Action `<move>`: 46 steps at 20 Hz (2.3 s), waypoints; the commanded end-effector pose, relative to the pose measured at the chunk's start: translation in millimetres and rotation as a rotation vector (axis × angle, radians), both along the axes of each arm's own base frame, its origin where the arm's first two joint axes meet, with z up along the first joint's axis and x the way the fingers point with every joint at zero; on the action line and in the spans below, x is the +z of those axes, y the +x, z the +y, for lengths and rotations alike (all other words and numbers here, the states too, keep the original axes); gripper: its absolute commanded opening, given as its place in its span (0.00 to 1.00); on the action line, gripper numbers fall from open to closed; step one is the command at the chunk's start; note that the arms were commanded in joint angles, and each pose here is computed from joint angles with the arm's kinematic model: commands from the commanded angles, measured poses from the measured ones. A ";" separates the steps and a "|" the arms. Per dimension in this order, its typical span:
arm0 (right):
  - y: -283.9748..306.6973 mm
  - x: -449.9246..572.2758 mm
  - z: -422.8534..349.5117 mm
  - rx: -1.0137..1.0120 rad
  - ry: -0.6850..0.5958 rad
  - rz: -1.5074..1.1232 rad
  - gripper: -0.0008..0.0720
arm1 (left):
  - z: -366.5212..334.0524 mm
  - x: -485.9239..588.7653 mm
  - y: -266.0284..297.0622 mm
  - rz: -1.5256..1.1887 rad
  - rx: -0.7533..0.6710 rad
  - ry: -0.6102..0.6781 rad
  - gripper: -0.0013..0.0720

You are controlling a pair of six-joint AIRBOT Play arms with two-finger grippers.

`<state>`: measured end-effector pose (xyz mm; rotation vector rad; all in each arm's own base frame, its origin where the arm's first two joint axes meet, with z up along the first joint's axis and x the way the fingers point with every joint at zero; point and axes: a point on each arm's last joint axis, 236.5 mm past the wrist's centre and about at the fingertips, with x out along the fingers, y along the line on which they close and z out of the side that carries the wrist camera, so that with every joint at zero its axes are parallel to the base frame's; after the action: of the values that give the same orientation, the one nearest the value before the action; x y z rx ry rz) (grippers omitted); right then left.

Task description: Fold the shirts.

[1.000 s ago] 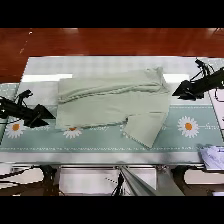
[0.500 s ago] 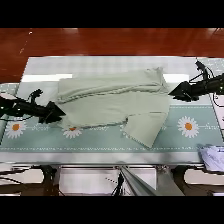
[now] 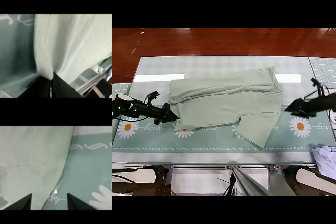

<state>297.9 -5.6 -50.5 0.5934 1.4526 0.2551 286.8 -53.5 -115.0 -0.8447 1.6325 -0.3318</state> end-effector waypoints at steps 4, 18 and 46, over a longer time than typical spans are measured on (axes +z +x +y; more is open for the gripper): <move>-24.8 -38.3 32.2 -0.151 0.071 -0.013 0.73 | -4.2 5.2 -4.6 0.004 -0.024 -0.029 0.05; 55.4 28.2 58.4 -0.078 -0.040 -0.319 0.05 | 22.4 65.4 47.2 -0.215 -0.079 0.005 0.05; 269.6 41.1 -35.3 -0.288 -0.274 -0.531 0.56 | 48.9 79.7 207.3 -0.614 0.189 0.243 0.91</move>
<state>583.4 7.0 -11.1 0.5681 0.8188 0.0954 504.5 -4.6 -42.7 -0.5965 0.9383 -0.1658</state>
